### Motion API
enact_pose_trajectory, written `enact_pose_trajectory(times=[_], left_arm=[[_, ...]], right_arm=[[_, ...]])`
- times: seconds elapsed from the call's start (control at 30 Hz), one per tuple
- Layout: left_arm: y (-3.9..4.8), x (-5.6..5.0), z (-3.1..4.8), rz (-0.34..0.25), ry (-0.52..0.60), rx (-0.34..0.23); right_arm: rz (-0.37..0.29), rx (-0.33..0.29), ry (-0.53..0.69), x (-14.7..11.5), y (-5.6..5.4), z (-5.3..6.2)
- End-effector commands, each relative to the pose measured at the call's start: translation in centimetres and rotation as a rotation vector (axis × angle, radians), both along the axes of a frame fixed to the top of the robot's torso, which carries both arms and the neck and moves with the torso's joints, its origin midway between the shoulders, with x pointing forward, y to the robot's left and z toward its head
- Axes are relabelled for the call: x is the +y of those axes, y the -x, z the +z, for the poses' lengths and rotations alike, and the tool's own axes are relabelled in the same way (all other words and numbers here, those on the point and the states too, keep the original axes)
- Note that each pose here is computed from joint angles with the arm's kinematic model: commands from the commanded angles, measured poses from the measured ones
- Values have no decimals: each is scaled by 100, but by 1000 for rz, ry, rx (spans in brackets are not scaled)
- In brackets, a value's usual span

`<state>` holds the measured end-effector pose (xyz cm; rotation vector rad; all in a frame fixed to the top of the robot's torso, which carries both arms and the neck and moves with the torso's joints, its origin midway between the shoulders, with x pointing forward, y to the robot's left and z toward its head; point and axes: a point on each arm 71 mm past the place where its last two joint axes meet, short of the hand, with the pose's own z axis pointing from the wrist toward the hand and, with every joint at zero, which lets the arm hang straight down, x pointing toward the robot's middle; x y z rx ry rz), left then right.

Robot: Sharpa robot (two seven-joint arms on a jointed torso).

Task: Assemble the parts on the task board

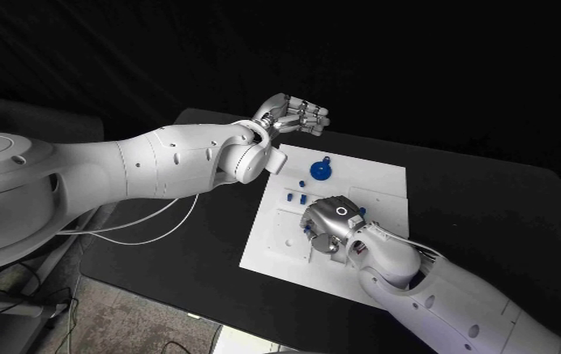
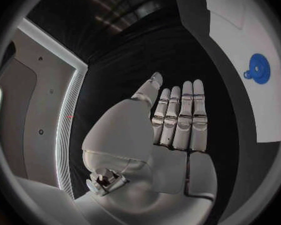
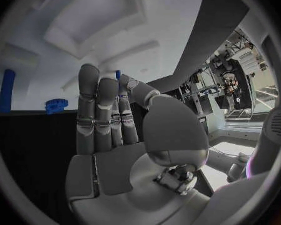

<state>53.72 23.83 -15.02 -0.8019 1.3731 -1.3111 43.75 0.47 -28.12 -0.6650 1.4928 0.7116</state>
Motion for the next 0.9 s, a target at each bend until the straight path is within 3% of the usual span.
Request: enact_pose_trajectory(times=[0.03, 0.9], left_arm=[[0, -22, 20, -15, 10, 1], [1, -57, 14, -30, 12, 13]], right_arm=[[7, 9, 41, -4, 1, -32], [23, 50, 77, 82, 44, -165]])
